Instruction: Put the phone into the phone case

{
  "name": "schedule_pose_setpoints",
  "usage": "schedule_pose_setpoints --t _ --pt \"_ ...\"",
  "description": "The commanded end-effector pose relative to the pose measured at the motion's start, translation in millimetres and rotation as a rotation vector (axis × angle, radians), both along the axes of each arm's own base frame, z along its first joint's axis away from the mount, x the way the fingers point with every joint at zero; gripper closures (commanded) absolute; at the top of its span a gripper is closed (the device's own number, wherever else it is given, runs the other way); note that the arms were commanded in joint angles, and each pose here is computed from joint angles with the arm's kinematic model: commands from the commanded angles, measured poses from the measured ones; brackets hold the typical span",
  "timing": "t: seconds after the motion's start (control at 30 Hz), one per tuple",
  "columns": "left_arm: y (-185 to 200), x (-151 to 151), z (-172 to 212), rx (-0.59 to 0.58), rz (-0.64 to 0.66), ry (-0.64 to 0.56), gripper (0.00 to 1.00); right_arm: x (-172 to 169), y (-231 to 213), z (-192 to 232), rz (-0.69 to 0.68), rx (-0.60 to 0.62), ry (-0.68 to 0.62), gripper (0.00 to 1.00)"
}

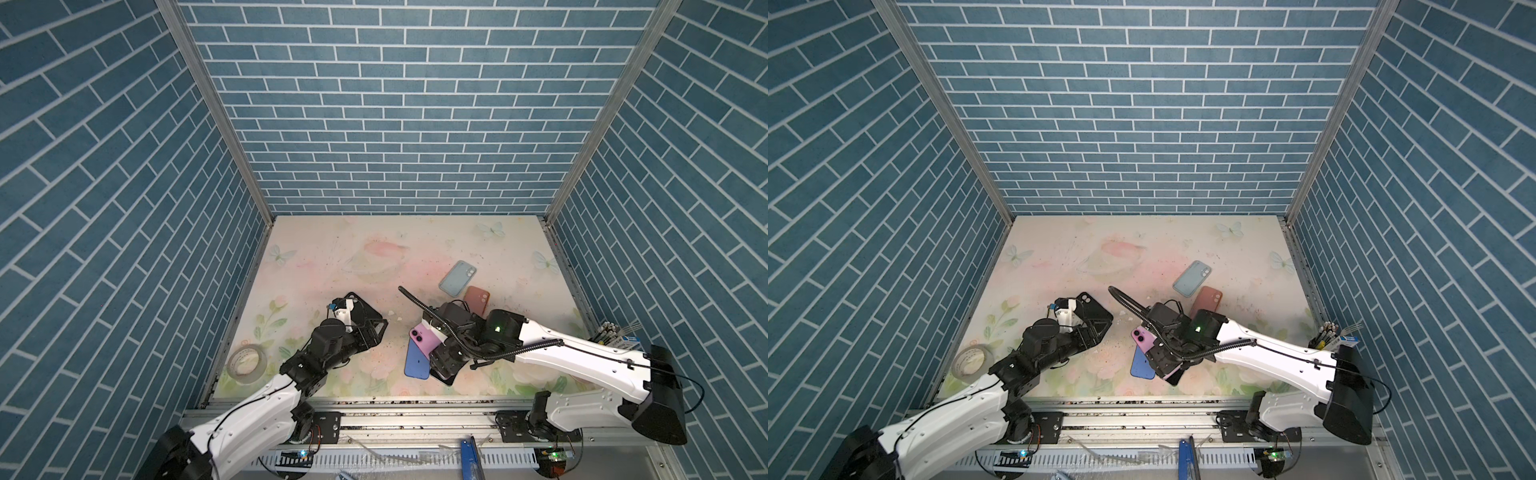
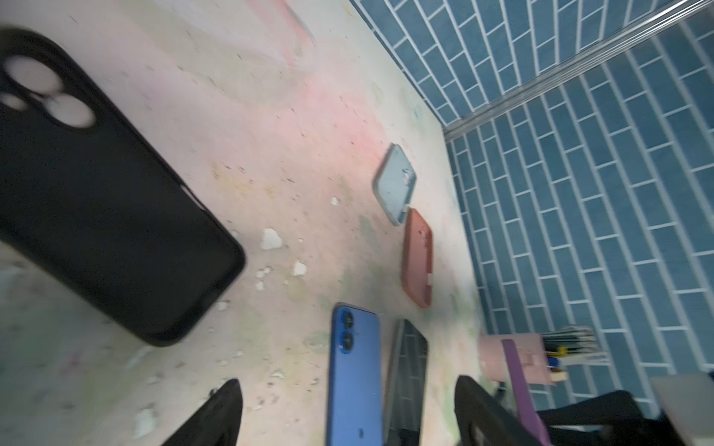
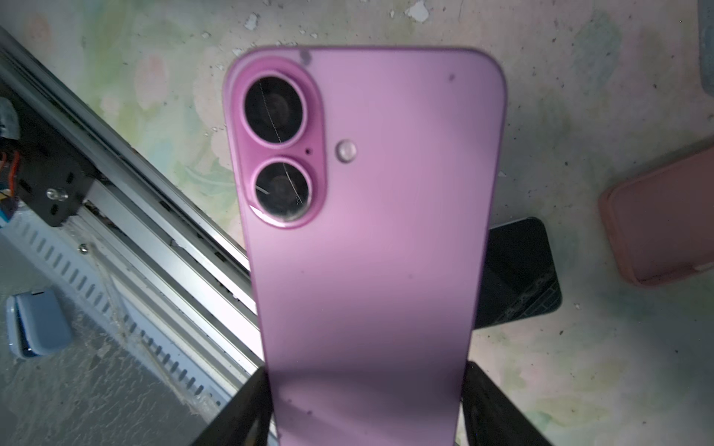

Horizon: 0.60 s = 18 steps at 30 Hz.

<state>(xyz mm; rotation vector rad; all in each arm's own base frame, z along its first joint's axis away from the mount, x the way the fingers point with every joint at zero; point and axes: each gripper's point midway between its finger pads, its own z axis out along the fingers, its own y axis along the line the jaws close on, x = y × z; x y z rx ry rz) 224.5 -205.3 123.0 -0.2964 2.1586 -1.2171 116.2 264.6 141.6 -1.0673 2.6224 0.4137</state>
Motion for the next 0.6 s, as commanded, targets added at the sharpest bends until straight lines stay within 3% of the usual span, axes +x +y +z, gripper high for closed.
schedule_pose_setpoints --t 0.0,0.57 --pt "-27 -5 55 -0.312 -0.065 -0.013 0.13 0 10 12 0.024 0.078 -0.012 0.38" --pt "-61 -19 76 -0.383 -0.124 0.121 0.16 4 34 42 0.025 0.199 -0.023 0.39"
